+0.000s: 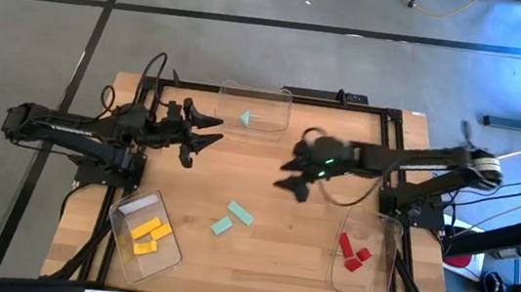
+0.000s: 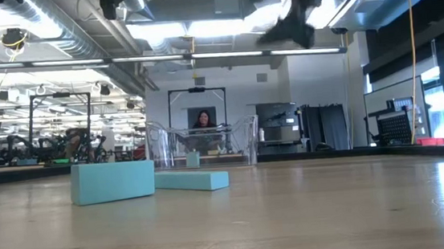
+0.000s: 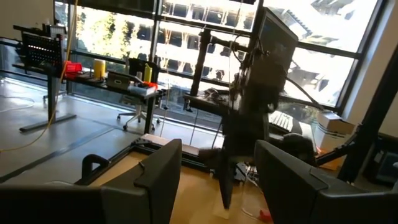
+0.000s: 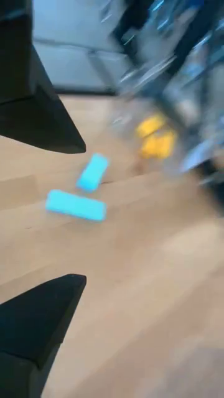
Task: Sort & place blocks by color
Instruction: Put the top blue block into the top center transparent bin
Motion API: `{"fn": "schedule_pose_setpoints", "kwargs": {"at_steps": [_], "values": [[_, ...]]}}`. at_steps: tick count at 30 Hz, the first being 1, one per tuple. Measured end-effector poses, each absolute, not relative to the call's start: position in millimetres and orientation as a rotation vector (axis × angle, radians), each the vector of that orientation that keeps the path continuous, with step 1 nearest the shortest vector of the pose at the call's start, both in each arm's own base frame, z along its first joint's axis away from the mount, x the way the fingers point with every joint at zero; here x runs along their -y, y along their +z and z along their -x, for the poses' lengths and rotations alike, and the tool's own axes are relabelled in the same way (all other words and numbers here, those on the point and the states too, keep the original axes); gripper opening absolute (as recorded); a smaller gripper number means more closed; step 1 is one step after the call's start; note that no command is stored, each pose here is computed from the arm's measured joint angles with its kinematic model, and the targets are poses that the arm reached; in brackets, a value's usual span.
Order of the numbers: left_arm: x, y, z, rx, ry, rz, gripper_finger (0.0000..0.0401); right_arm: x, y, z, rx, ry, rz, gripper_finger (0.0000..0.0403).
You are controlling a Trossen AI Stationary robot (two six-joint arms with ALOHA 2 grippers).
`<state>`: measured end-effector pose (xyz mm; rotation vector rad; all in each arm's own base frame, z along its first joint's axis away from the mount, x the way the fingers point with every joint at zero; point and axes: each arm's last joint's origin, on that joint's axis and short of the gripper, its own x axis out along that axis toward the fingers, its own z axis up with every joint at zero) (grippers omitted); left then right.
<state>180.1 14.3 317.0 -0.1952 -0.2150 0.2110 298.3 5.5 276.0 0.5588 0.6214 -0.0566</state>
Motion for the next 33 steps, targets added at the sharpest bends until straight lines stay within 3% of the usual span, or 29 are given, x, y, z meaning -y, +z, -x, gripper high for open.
{"fn": "schedule_pose_setpoints", "kwargs": {"at_steps": [7, 15, 33], "values": [[-15, 317, -180, 0.218, 0.212, 0.216, 0.0195, -36, 234, -349, -0.882, -0.045, -0.453, 0.0335], [-15, 317, -180, 0.225, 0.206, 0.275, 0.0195, -77, 192, -378, -0.979, -0.067, -0.366, 0.0335], [-15, 316, -180, 0.219, 0.205, 0.296, 0.0195, -131, 172, -401, -0.811, -0.189, -0.304, 0.0335]]}}
